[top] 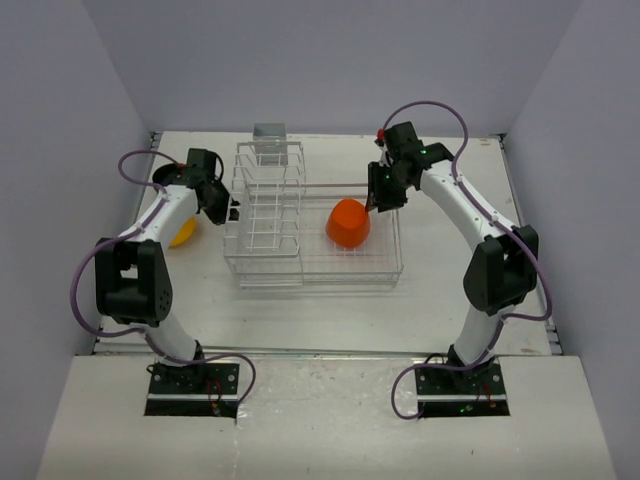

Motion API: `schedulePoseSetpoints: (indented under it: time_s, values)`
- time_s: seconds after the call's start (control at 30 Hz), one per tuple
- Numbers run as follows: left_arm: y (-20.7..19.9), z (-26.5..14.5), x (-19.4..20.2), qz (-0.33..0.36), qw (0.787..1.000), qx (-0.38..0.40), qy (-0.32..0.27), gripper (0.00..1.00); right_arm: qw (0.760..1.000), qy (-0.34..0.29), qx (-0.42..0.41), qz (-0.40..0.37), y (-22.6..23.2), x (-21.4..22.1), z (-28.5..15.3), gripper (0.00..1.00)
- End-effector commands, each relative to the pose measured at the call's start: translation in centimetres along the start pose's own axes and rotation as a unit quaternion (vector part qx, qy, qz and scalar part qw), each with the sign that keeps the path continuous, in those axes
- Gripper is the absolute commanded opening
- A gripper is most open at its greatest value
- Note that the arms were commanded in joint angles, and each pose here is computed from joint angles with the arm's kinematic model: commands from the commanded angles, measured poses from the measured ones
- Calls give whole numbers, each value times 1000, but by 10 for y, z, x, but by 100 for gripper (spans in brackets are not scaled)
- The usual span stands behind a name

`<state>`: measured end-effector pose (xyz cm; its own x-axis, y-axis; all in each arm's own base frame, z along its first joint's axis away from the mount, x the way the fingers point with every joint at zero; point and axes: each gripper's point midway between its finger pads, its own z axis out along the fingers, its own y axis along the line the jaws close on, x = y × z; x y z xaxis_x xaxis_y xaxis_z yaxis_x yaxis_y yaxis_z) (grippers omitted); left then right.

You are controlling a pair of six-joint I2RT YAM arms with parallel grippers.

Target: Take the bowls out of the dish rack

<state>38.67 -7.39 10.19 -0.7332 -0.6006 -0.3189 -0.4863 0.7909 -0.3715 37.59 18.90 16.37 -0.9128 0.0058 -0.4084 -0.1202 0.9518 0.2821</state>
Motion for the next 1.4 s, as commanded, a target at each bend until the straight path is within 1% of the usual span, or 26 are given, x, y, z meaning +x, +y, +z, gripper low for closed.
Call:
schedulePoseSetpoints:
  time_s: [0.0, 0.27, 0.43, 0.63, 0.87, 1.1, 1.37]
  values:
    - [-8, 5, 2, -2, 1000, 12, -1, 0, 1000, -2, 20, -6, -8, -3, 9, 38]
    - [-12, 9, 4, 2, 1000, 14, 5, 0, 999, 7, 47, -5, -19, -1, 23, 32]
    - [-13, 12, 7, 5, 1000, 16, 11, 0, 999, 9, 39, -8, -16, -2, 25, 32]
    - [-13, 15, 6, 10, 1000, 14, 11, 0, 999, -5, 44, -7, -17, -6, 18, 33]
    - [-15, 18, 8, 10, 1000, 19, 17, 0, 999, 4, 43, -6, -19, -4, 33, 33]
    - [-19, 19, 8, 10, 1000, 22, 19, 0, 1000, 12, 13, -17, -5, -11, 44, 32]
    - [-21, 21, 9, 10, 999, 24, 21, 0, 998, 22, -35, -39, 30, -8, 51, 31]
